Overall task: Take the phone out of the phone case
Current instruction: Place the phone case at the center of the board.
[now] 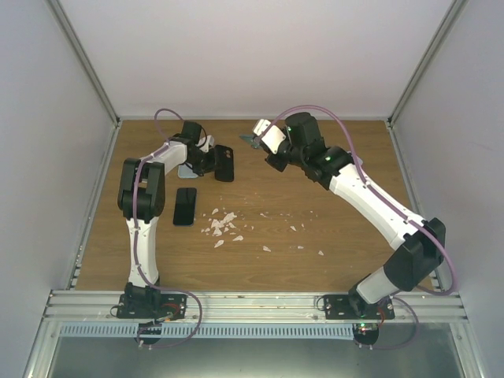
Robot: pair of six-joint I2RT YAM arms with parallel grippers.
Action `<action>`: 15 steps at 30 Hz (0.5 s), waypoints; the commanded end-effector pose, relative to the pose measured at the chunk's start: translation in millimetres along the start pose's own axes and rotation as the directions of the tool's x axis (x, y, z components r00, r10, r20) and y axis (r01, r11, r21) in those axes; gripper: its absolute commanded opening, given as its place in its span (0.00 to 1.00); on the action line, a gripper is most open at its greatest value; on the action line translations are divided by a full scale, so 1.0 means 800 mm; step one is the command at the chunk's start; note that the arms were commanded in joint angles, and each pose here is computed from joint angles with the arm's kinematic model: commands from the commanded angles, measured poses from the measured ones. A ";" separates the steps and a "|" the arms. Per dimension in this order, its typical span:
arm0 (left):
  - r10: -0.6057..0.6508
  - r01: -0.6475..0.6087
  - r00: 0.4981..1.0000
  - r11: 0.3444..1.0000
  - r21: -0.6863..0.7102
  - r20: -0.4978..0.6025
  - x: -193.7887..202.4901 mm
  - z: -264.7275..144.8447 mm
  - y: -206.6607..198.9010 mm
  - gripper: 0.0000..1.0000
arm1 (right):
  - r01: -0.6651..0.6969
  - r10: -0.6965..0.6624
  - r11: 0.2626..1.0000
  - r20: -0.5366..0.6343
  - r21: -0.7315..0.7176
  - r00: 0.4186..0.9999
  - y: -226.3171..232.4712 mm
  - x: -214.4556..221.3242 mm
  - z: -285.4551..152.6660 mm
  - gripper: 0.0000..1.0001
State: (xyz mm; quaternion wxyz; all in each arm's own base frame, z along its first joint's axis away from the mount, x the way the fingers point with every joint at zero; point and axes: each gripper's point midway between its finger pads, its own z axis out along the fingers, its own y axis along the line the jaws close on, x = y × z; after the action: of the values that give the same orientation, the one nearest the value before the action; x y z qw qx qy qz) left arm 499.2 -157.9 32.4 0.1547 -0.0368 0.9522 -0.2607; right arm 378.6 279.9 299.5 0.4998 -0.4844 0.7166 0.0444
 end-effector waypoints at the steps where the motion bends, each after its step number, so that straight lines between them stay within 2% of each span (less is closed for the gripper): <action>1: -0.025 0.033 0.998 0.989 -0.147 0.056 -0.014 0.031 0.053 0.00 | -0.015 0.013 0.999 0.073 0.029 0.997 -0.018 -0.030 -0.010 0.00; 5: -0.034 0.039 0.998 0.994 -0.104 0.053 -0.016 0.037 0.042 0.00 | -0.019 0.018 1.000 0.074 0.020 0.997 -0.017 -0.031 -0.008 0.01; 15: -0.056 0.065 0.996 0.990 -0.124 0.067 -0.020 0.035 0.048 0.00 | -0.022 0.021 1.000 0.071 0.009 0.997 -0.014 -0.031 -0.004 0.00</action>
State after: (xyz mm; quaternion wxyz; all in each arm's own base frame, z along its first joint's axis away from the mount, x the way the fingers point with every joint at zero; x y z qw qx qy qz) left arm 505.1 -162.4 32.0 0.1484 -0.0493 0.9490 -0.2736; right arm 378.7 283.8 299.2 0.4966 -0.4860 0.7171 0.0545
